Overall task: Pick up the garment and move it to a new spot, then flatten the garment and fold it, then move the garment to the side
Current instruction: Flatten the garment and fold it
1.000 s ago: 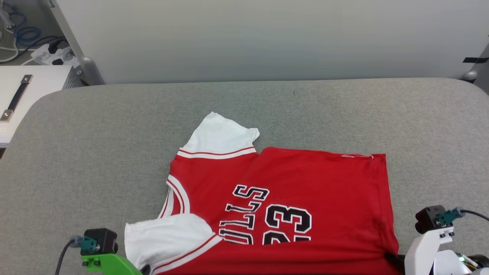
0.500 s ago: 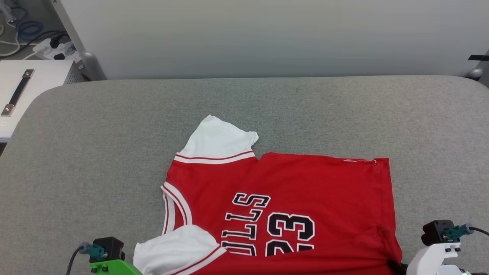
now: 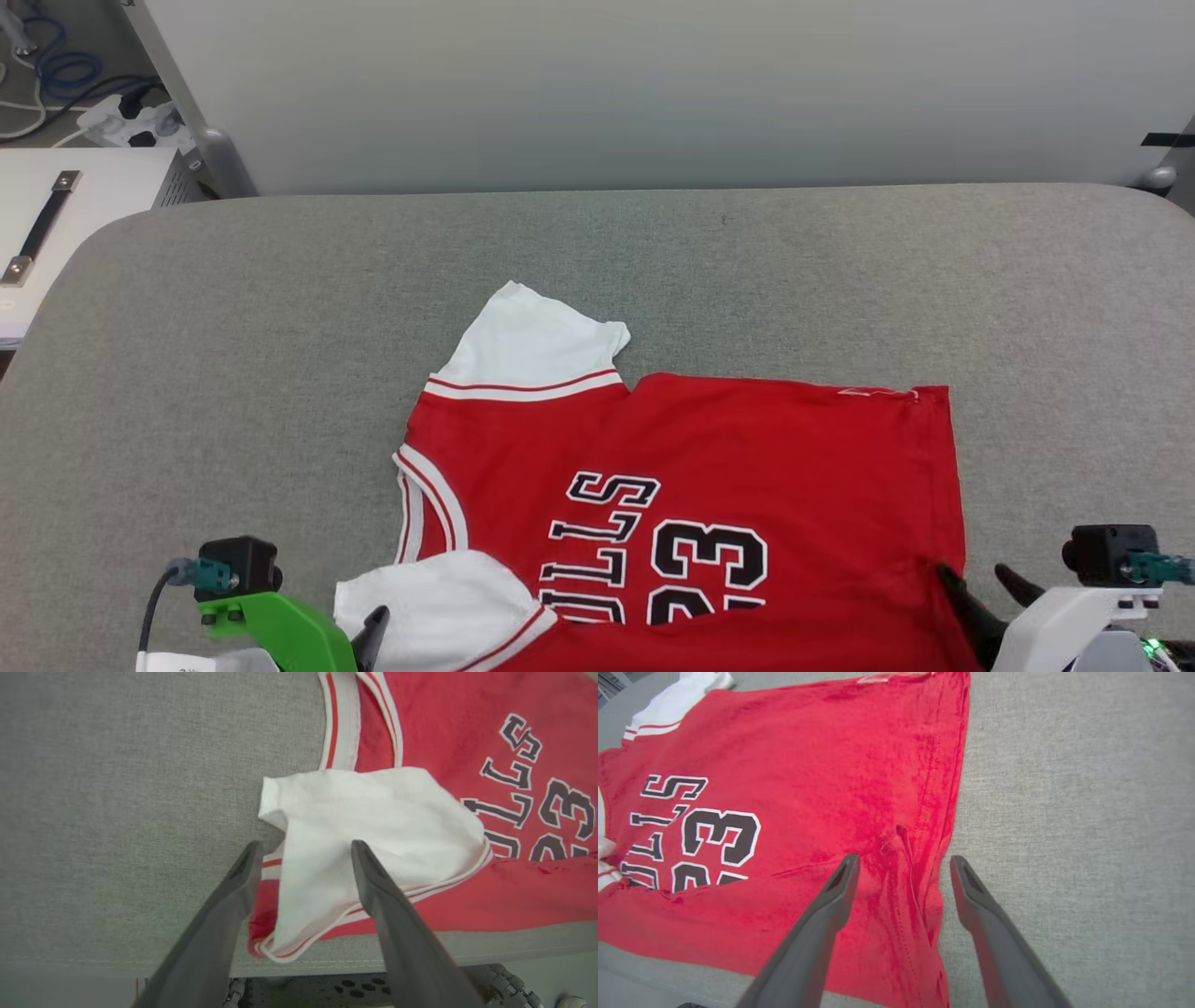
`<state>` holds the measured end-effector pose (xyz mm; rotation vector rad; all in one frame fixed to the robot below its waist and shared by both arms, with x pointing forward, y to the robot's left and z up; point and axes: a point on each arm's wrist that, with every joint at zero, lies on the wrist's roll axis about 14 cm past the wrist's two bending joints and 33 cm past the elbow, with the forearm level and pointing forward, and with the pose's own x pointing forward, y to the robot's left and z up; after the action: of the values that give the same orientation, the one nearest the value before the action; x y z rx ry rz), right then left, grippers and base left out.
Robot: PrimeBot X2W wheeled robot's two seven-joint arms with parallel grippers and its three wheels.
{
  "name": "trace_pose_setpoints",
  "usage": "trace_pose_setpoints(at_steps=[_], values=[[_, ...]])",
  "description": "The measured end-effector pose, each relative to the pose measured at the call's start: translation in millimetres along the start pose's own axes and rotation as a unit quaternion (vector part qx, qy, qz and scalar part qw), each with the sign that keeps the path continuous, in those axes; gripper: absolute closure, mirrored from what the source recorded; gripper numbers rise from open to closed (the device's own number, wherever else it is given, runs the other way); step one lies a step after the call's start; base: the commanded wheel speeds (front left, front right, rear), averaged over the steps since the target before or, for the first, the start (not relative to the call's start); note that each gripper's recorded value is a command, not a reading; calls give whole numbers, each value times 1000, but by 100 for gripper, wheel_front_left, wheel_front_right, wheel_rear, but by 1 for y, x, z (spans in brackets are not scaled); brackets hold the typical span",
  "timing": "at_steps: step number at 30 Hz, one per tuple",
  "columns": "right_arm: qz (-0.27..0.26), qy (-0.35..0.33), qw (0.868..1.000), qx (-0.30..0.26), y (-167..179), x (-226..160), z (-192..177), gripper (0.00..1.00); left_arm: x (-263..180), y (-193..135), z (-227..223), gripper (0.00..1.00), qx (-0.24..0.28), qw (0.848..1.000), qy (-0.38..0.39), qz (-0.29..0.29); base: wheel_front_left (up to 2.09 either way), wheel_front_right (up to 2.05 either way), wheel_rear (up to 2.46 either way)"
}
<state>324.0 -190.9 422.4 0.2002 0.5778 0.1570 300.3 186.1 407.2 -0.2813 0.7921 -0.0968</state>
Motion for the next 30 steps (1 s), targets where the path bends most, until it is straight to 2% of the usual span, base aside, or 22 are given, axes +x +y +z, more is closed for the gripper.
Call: trace_pose_setpoints(at_steps=[4,9,14,19,23,30], values=[[-18,-75,997,-10,-3,-3,29,0,-2,-7,23,0,14,999,-43,-4,0,0,0],[-34,-171,984,-31,-4,-7,76,0,-2,-16,74,0,41,989,-139,-2,0,0,0],[-42,-225,972,-47,-4,-5,108,0,6,-31,123,0,66,973,-219,-10,0,0,0],[-48,-259,963,-49,-8,3,131,0,27,-55,160,0,81,963,-255,-35,0,0,0],[-51,-275,959,-48,-10,13,140,0,54,-70,179,0,94,962,-249,-58,0,0,0],[-69,-264,961,-46,-25,26,135,0,112,-96,194,0,125,974,-160,-103,0,0,0]])
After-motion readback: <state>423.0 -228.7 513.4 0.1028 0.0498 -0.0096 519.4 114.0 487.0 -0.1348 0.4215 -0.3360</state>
